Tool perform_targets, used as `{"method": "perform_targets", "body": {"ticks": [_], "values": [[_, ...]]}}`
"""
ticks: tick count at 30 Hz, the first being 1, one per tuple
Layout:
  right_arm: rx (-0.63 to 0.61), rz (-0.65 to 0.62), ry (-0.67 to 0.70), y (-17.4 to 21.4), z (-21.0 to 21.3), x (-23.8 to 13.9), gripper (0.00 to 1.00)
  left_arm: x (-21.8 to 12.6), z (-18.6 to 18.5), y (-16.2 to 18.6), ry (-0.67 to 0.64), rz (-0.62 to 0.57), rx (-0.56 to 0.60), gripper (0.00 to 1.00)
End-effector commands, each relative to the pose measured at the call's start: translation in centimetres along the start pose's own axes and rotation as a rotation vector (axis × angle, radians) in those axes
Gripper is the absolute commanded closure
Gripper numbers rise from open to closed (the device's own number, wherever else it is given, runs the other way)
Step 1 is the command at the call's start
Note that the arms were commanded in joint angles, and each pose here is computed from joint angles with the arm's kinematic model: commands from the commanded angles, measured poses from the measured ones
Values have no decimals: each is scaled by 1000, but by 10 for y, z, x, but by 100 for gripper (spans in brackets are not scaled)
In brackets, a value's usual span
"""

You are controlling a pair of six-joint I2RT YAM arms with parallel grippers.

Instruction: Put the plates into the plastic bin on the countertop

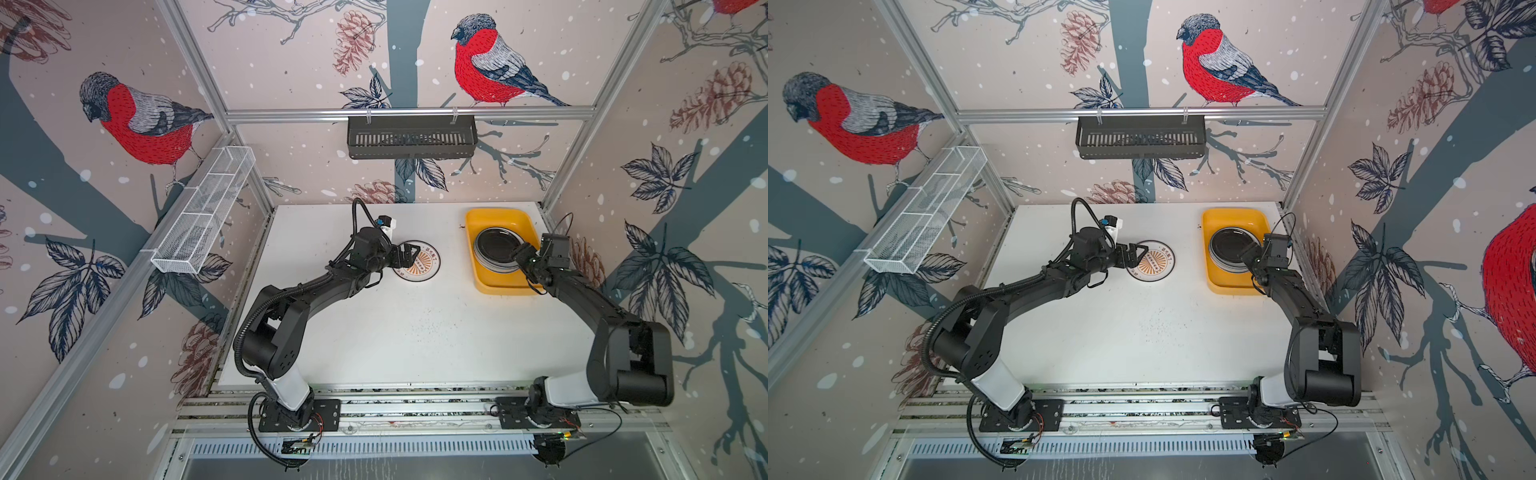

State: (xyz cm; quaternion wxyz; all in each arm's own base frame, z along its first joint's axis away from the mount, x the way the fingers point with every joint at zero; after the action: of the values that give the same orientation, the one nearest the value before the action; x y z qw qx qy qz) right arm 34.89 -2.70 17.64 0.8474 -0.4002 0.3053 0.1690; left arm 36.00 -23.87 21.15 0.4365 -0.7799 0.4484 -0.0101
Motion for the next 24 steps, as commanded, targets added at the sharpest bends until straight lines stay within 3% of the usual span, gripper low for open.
{"method": "perform_targets", "body": {"ticks": [1,16,24], "values": [[-19,29,-17,0,-7,7,31,3,-8,-2,35,-2,34,4],[-26,-29,-55,-19,-5,18,42,14,9,8,-37,20,14,4],[-29,8,-74,-19,-3,39,47,18,24,10,-86,27,-12,4]]}}
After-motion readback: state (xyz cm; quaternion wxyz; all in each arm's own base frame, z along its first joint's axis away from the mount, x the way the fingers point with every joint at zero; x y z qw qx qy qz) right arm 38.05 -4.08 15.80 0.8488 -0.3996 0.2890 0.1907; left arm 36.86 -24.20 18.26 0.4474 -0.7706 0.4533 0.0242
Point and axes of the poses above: each gripper's point midway between its finger pads, its own x axis out along the fingers, its own z axis along the line the jaws close on, y = z × x, the point moved 8 cm from there along -x, back along the fingers, and after that the axes turned 9 degrees about -x, right-handed, at the moved point
